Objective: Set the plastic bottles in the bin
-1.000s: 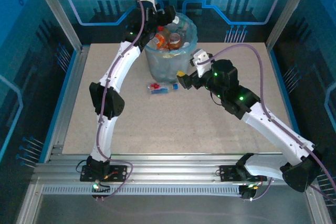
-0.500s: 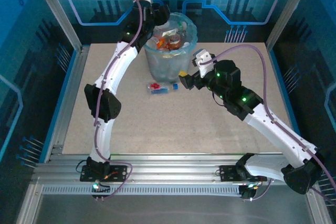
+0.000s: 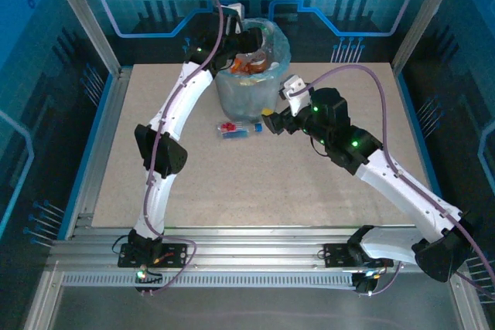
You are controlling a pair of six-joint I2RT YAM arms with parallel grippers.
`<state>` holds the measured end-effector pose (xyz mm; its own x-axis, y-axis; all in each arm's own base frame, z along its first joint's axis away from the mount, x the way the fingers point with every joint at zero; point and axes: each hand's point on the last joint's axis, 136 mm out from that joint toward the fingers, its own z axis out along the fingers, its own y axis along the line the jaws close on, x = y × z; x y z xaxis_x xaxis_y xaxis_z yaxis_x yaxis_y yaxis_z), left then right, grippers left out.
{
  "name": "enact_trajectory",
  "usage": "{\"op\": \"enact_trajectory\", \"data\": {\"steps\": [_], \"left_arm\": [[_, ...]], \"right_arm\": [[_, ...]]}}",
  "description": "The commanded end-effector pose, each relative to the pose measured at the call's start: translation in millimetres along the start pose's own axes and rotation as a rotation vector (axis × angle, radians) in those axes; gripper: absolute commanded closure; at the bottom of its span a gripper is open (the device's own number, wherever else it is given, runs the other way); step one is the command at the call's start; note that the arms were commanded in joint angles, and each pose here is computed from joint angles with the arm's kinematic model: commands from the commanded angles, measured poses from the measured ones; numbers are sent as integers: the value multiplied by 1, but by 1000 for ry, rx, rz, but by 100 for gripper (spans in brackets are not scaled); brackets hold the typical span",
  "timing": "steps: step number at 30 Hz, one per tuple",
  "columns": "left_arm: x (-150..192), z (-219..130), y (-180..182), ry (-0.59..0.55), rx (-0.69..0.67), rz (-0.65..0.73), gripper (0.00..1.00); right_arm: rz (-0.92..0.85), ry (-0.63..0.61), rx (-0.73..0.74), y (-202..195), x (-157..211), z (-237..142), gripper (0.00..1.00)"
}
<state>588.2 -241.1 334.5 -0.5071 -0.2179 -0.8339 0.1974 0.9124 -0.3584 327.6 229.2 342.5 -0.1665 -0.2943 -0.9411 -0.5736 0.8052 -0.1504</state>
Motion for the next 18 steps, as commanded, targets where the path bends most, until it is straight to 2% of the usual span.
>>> {"op": "enact_trajectory", "data": {"steps": [1, 5, 9, 14, 18], "left_arm": [[15, -27, -29, 113, 130, -25, 35], [25, -39, -40, 161, 179, -42, 36], [33, -43, -35, 198, 159, -44, 36], [17, -50, -33, 138, 130, -19, 36], [7, -40, -33, 92, 122, -9, 36]], "right_arm": [[31, -26, -5, -3, -10, -2, 8], [38, -24, -16, -1, -8, -2, 8], [36, -19, -18, -1, -7, -2, 8], [34, -19, -17, -1, -8, -5, 8], [43, -19, -20, 0, -7, -5, 8]]}}
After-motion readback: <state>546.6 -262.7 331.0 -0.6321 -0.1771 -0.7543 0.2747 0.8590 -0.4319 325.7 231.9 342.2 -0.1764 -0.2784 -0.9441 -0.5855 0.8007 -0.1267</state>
